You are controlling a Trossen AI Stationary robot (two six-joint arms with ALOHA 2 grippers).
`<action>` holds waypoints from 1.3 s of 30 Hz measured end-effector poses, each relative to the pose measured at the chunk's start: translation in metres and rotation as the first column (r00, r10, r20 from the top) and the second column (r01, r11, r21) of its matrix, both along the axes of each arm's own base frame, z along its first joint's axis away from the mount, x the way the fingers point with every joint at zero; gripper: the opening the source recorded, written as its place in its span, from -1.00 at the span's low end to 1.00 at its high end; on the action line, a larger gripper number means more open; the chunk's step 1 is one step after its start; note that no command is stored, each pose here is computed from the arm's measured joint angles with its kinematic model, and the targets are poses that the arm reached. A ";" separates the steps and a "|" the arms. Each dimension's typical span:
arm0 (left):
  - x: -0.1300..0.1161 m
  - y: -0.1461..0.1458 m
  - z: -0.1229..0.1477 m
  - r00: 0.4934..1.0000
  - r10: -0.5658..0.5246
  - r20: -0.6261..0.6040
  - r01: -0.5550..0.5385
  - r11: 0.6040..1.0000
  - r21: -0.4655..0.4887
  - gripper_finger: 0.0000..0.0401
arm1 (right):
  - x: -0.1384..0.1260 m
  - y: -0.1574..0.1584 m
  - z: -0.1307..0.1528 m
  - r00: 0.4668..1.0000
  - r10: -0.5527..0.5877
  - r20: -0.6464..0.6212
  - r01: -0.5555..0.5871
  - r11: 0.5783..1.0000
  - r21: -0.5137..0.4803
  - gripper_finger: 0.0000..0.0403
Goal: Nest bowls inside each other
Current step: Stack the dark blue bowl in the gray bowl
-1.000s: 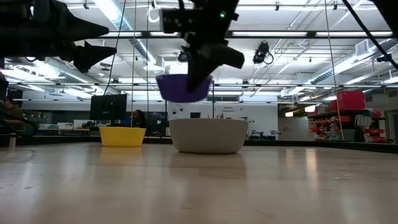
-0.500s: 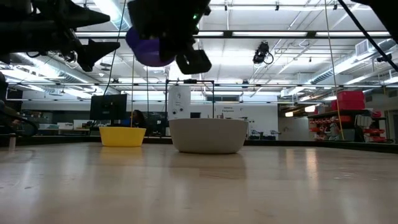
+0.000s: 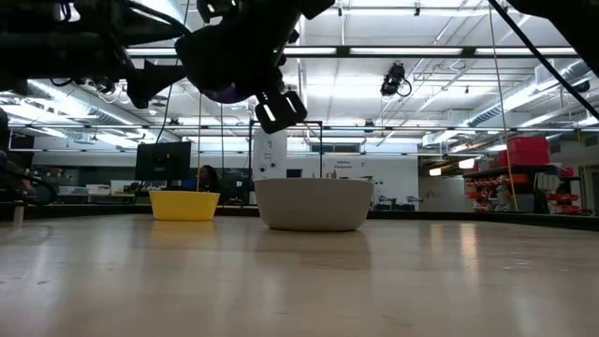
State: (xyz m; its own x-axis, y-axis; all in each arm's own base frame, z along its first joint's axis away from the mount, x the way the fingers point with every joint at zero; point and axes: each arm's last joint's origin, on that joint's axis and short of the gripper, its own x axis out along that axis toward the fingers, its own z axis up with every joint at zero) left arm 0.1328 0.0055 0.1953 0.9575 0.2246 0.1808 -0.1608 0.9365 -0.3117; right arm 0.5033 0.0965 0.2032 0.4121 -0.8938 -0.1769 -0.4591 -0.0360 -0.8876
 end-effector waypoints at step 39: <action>0.045 0.005 0.021 0.963 0.218 -0.160 -0.196 0.971 0.138 -0.94 | -0.004 0.020 0.001 0.999 0.012 0.047 -0.012 1.000 -0.010 -1.00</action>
